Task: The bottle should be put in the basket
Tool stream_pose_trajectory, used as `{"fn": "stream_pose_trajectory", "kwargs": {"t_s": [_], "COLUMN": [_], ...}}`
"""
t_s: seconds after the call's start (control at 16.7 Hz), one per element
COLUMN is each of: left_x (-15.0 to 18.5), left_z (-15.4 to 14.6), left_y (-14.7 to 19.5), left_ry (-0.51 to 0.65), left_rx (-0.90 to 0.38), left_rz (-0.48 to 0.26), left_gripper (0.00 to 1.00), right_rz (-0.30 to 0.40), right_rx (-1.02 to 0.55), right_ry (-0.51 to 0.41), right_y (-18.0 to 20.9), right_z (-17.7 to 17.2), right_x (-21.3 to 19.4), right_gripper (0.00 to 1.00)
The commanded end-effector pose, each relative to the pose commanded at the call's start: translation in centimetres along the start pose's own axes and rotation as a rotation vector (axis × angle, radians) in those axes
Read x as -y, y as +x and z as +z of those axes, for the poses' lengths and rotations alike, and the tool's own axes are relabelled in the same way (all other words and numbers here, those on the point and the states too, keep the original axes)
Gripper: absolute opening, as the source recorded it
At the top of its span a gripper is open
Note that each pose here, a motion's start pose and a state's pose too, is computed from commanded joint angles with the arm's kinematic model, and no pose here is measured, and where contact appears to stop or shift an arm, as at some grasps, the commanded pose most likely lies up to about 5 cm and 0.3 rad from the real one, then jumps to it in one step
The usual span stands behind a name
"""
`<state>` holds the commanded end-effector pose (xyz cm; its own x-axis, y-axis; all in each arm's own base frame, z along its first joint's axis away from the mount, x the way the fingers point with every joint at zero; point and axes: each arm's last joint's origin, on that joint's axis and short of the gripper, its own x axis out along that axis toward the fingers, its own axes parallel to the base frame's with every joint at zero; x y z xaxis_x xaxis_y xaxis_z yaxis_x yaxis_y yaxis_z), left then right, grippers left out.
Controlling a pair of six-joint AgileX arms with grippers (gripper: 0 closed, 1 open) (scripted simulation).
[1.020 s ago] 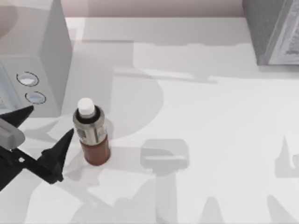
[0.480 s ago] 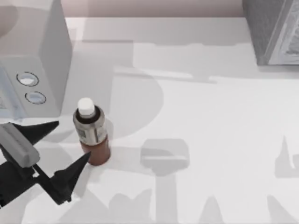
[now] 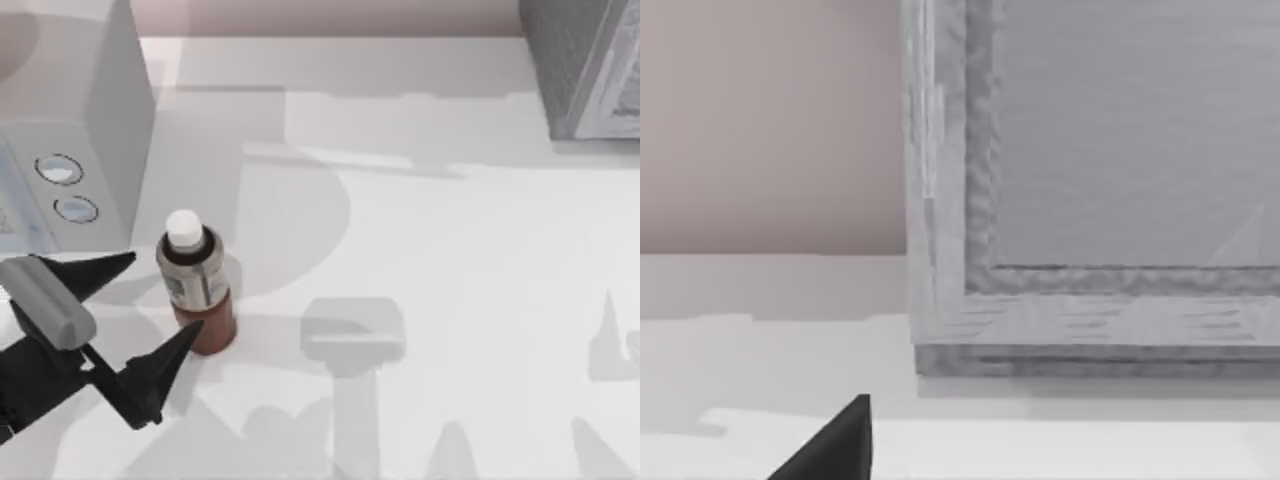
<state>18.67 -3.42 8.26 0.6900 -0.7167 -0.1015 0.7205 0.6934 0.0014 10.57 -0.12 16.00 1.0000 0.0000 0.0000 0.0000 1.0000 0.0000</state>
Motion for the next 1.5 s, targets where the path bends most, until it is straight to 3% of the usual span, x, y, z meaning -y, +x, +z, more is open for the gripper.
{"fn": "stream_pose_trajectory", "kwargs": {"t_s": [0.42,0.72,1.5], "left_x": [0.1,0.2,0.2], "left_z": [0.0,0.0,0.0], "left_y": [5.6,6.1,6.1], "left_ry": [0.0,0.0,0.0], "left_rx": [0.0,0.0,0.0], "left_rz": [-0.001,-0.001,-0.001], "left_gripper": [1.0,1.0,0.02], "right_rz": [0.0,0.0,0.0], "right_rx": [0.0,0.0,0.0], "right_ry": [0.0,0.0,0.0], "right_y": [0.0,0.0,0.0], "right_z": [0.0,0.0,0.0], "right_x": [0.0,0.0,0.0], "right_gripper": [1.0,1.0,1.0]}}
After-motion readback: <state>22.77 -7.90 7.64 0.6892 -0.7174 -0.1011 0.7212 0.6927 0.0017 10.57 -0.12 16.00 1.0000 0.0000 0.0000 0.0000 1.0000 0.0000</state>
